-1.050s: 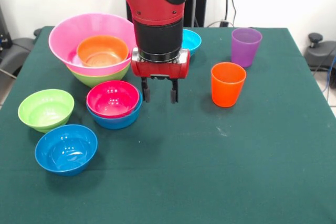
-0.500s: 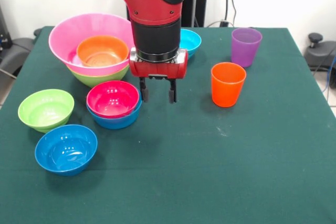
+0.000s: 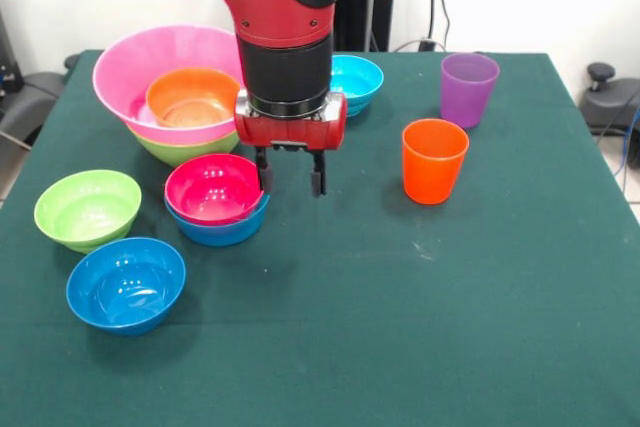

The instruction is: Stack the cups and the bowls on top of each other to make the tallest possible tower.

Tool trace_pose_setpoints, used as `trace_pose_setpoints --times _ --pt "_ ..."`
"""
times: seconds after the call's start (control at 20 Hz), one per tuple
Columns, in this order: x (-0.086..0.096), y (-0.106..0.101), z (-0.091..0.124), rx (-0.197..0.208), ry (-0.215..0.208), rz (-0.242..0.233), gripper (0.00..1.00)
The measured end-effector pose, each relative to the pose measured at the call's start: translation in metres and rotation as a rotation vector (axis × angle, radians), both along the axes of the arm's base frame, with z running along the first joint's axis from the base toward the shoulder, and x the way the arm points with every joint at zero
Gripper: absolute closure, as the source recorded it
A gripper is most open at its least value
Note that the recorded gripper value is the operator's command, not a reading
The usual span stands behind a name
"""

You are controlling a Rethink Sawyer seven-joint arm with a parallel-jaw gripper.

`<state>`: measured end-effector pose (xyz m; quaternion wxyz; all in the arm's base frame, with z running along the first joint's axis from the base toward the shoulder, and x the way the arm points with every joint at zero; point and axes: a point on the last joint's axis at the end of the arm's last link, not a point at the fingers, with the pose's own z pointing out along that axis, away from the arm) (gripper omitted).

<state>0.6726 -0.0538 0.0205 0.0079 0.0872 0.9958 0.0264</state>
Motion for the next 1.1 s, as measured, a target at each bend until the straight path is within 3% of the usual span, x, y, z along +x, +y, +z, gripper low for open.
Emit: trace_pose_setpoints --times 0.3,0.8,1.1 --pt "-0.001 -0.010 -0.002 0.001 0.002 -0.015 0.00" --pt "-0.018 -0.011 -0.036 0.035 0.051 -0.034 0.00" --pt "-0.025 -0.016 -0.050 0.044 0.057 -0.047 0.00"
